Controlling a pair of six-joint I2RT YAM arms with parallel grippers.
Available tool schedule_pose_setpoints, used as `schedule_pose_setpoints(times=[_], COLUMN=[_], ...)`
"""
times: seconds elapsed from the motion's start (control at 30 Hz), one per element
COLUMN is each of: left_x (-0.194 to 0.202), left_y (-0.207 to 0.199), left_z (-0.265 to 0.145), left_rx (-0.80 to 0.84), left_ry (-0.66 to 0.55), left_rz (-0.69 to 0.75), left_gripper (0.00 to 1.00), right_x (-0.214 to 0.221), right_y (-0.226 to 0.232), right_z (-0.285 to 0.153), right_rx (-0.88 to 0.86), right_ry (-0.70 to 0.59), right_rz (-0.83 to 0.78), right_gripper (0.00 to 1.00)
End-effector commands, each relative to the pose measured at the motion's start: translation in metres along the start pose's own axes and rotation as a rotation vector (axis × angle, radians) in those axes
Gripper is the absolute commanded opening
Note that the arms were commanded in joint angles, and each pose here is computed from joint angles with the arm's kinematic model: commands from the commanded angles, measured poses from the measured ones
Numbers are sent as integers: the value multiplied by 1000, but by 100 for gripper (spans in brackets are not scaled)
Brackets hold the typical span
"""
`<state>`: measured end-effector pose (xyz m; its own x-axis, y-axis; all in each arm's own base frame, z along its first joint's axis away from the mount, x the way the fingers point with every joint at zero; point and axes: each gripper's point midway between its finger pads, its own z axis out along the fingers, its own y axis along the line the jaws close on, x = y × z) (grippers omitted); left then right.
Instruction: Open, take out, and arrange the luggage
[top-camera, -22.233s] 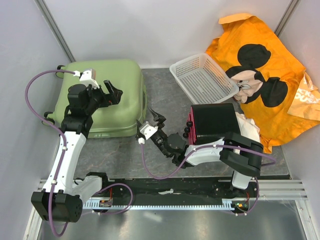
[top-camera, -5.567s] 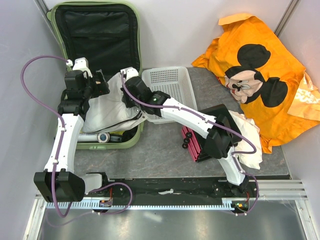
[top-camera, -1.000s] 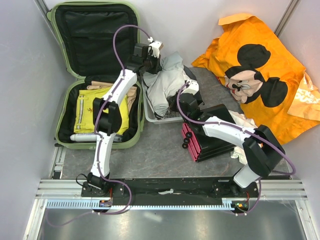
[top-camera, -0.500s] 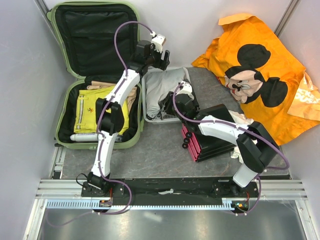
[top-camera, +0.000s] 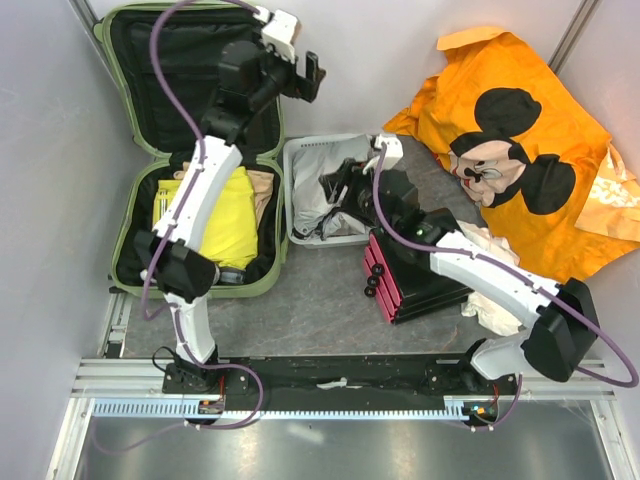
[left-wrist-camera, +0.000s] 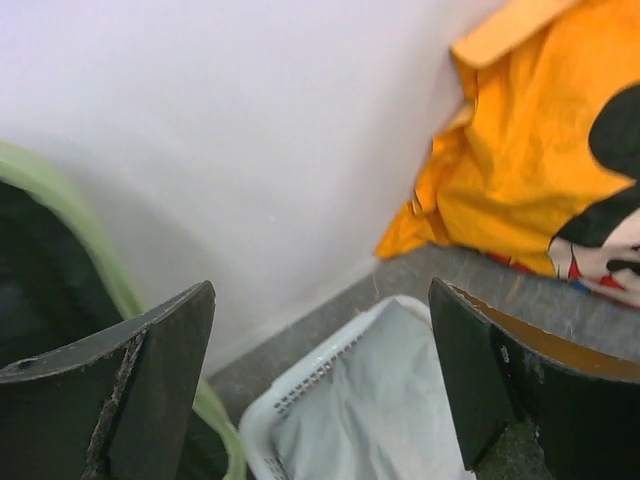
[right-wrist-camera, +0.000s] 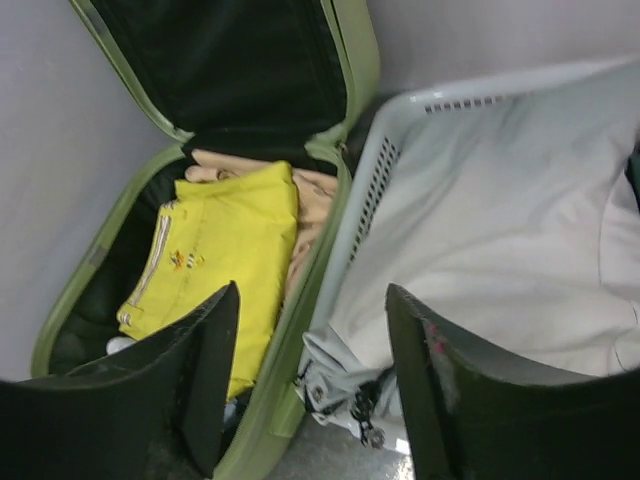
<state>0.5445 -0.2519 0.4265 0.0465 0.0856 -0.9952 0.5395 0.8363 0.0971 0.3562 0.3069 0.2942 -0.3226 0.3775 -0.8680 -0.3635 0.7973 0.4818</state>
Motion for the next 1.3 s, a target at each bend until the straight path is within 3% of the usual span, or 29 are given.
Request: schedule_pose_setpoints(times=[0.0,0.07,0.13,0.17,0.27,0.33,0.37,0.4,0.5,0.67,0.93,1.03,1.27], left_x=[-16,-18,2,6,38,40,73,65,108,134,158,170,185], left_y=[34,43,53,52,56,58,56,57,60,70,91,93,91], left_z=[-35,-50,-63,-76,-100,-126,-134,-153,-181,-225,-252,-258,-263], left_rx=[-121,-149,-184,-188,-228,-246,-254,-253,-249,-303,-425,-448,-456], left_ry=[8,25,82,99,187,196,265,241,313,332,343,351,375], left_rz=[-39,-66,-103,-105,-181,-251,-293,-338,-429,-482,-439,-442,-461], left_gripper=[94,94,94,94,94,94,94,94,94,94,94,94,94], right_x=[-13,-14,22,15,62,84,97,106,138,187,212,194,66], right_y=[-6,-8,-33,-24,-42,-53,-62,-68,-89,-108,-144,-134,-49], right_z=[23,38,57,63,67,62,58,56,50,62,66,61,67], right_rx=[7,-14,17,-6,19,49,73,92,153,199,331,305,119], right_ry=[57,134,299,313,477,538,569,593,712,855,911,882,600], right_rz=[-98,-83,-99,-113,-133,-134,-140,-151,-215,-268,-374,-370,-332], right_gripper=[61,57,53,48,44,43,42,41,41,43,47,51,75])
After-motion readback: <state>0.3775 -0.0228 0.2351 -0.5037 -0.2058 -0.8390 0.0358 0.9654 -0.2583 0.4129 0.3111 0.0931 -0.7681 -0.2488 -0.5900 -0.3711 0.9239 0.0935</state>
